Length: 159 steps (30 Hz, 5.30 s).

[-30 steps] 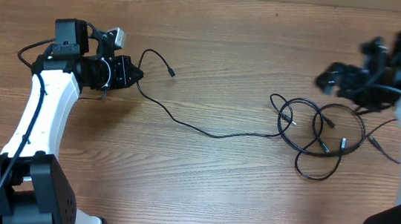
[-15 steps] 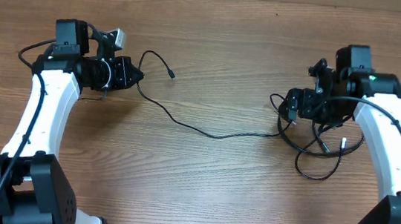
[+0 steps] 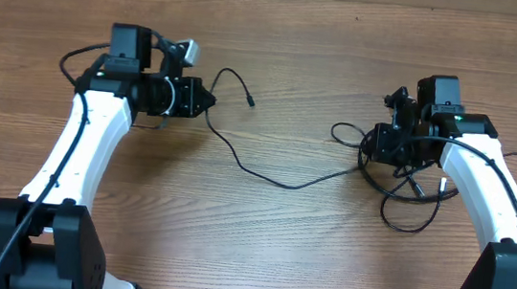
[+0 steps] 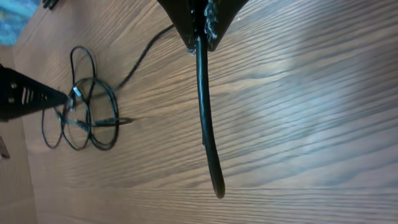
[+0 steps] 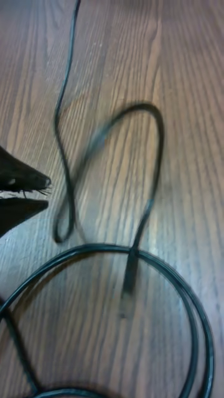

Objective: Untangle cables

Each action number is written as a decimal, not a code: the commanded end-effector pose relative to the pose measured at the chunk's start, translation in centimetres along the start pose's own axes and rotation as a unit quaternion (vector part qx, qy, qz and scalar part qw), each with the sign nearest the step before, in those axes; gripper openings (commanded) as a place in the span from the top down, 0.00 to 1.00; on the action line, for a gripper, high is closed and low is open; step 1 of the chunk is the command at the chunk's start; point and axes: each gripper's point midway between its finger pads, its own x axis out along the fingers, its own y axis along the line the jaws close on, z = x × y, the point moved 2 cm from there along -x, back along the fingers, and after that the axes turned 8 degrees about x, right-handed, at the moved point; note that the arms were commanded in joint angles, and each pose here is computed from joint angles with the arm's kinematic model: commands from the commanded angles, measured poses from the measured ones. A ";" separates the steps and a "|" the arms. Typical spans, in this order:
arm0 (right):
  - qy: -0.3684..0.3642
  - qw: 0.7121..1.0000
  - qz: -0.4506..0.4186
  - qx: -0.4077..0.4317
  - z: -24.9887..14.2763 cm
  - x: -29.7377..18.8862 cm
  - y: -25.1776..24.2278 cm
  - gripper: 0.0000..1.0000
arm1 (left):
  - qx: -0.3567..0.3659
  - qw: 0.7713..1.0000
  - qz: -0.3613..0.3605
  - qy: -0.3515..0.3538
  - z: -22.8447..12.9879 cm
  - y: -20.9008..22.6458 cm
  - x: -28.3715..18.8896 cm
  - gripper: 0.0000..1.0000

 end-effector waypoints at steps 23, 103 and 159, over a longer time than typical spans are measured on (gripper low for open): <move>-0.034 0.992 -0.034 -0.116 2.0 -2.3 0.3 0.00 | 0.059 0.996 -0.014 -0.061 4.3 -5.0 -0.1 0.96; -0.193 0.972 -0.125 0.049 20.0 -5.5 -14.8 0.14 | 0.168 0.963 -0.069 -0.197 17.6 -16.0 19.6 0.00; -0.281 0.901 -0.139 0.299 -2.4 -16.0 -10.0 0.00 | 0.322 0.894 0.274 -0.147 8.4 -27.3 -17.5 0.00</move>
